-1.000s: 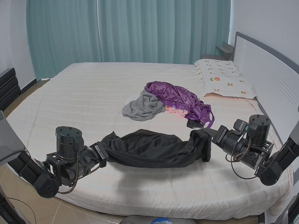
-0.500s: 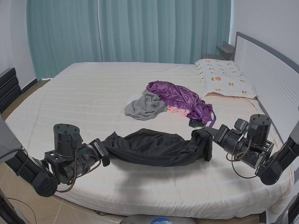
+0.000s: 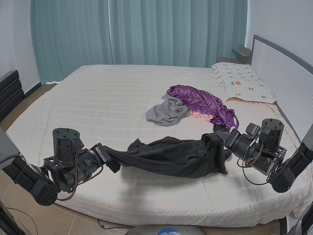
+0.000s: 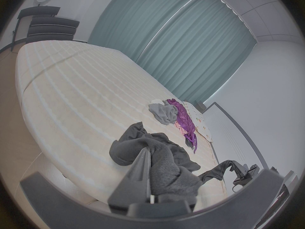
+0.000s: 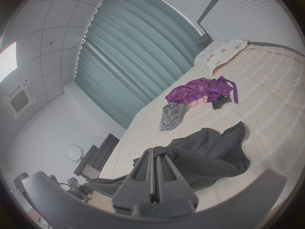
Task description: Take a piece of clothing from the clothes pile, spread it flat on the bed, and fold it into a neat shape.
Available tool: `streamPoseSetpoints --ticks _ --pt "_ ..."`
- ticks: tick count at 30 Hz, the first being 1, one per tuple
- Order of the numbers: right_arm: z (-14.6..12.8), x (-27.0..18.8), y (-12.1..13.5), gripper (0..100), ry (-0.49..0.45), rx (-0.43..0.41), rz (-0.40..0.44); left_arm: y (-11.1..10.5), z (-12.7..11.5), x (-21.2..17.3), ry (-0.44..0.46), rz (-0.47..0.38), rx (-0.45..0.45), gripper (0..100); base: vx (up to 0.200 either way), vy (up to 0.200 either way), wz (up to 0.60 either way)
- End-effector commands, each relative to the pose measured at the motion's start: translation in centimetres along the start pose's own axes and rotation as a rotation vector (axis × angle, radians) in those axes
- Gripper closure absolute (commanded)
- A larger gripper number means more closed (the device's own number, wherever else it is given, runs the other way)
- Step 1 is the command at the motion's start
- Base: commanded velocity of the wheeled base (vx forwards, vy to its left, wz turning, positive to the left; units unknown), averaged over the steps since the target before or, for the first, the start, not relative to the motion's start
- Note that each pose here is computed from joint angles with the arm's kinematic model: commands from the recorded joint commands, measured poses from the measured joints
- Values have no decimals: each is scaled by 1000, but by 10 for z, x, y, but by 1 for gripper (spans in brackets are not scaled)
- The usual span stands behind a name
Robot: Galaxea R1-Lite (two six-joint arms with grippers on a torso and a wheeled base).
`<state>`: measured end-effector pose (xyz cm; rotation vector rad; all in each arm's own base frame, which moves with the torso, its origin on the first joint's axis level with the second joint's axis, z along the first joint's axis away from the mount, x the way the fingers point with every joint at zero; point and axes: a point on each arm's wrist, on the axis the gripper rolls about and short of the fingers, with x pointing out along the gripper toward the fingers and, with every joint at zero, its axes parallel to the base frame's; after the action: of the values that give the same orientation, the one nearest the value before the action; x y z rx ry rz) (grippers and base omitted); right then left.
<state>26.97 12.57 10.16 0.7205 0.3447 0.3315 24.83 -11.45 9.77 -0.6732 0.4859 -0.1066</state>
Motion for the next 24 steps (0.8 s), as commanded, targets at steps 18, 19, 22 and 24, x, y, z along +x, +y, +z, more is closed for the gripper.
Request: streamPoseSetpoints --ticks 18,19,22,24 --pt "10 -3 3 100 -65 3 31 -3 5 -6 -22 -18 -2 100 0 200 0" --pt "10 -2 3 100 -66 5 32 -3 5 -7 -24 -20 -3 100 0 200 0" --pt "10 -2 3 100 -69 5 34 -3 5 -7 -25 -19 -3 100 0 200 0" --pt "11 -2 4 100 -73 5 38 -4 6 -8 -28 -23 -2 100 0 200 0"
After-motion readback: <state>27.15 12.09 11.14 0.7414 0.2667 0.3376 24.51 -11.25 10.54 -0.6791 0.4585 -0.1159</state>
